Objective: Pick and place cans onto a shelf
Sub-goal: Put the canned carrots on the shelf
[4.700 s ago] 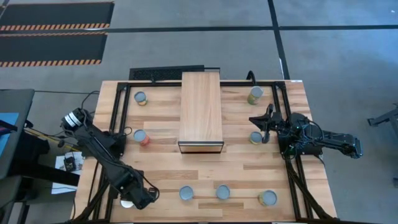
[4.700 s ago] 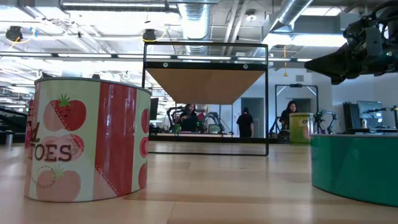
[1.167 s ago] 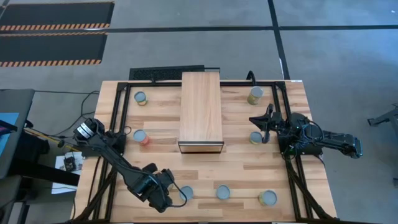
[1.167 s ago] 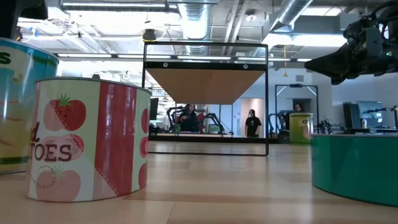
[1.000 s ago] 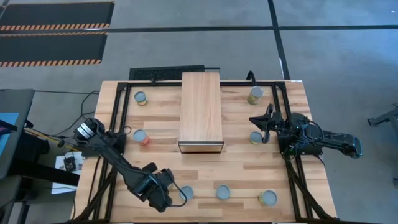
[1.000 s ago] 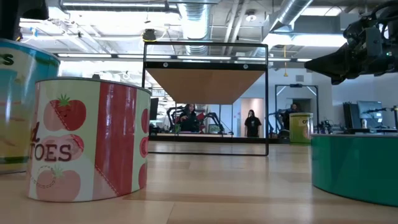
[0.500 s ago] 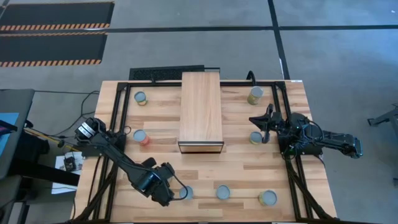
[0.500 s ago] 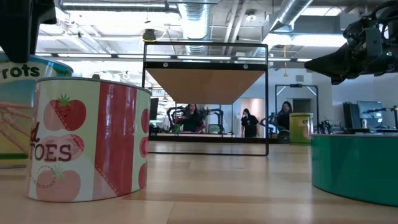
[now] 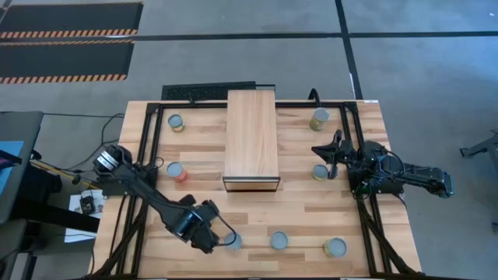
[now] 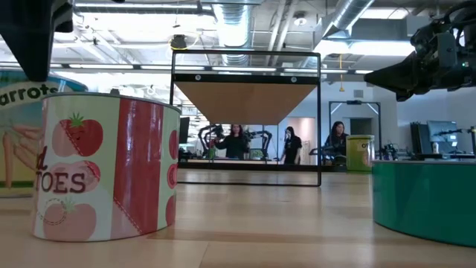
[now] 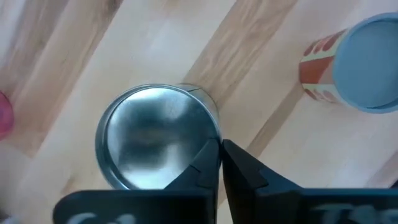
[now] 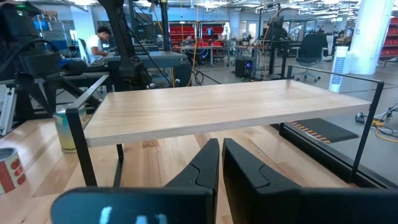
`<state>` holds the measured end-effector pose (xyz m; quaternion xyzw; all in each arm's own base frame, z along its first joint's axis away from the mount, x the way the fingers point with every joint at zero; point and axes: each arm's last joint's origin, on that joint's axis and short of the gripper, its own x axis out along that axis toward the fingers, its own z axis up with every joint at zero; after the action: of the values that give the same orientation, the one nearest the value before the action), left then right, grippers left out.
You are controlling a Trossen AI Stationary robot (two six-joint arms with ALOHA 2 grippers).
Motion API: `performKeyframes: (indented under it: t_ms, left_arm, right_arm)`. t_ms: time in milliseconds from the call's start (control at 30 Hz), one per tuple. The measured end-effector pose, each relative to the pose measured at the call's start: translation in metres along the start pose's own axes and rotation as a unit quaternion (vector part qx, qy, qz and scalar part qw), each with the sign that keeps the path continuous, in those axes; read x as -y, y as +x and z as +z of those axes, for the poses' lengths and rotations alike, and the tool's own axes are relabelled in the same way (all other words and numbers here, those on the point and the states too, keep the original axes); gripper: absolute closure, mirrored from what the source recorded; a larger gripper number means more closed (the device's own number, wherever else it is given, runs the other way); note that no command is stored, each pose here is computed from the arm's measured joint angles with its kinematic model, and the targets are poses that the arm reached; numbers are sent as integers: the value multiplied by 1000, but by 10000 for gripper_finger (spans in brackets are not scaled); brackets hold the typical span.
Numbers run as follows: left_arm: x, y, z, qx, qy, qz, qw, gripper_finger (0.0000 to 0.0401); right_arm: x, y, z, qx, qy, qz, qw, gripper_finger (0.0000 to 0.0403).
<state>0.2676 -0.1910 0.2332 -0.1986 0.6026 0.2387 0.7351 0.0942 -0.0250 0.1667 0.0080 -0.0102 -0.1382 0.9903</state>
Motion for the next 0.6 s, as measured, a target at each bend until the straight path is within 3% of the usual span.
performKeyframes:
  t_ms: [167, 267, 400, 600]
  left_arm:
    - [-9, -27, 8, 25, -32, -67, 997, 401]
    - [-12, -48, 14, 68, -17, -128, 989, 401]
    - [-20, -79, 26, 128, -5, -216, 968, 401]
    - [-38, -122, 54, 239, -5, -293, 926, 401]
  right_arm:
    - [0, 0, 0, 0, 0, 0, 1000, 356]
    - [0, 0, 0, 0, 0, 0, 1000, 356]
    - [0, 0, 0, 0, 0, 0, 1000, 356]
    - [0, 0, 0, 0, 0, 0, 1000, 356]
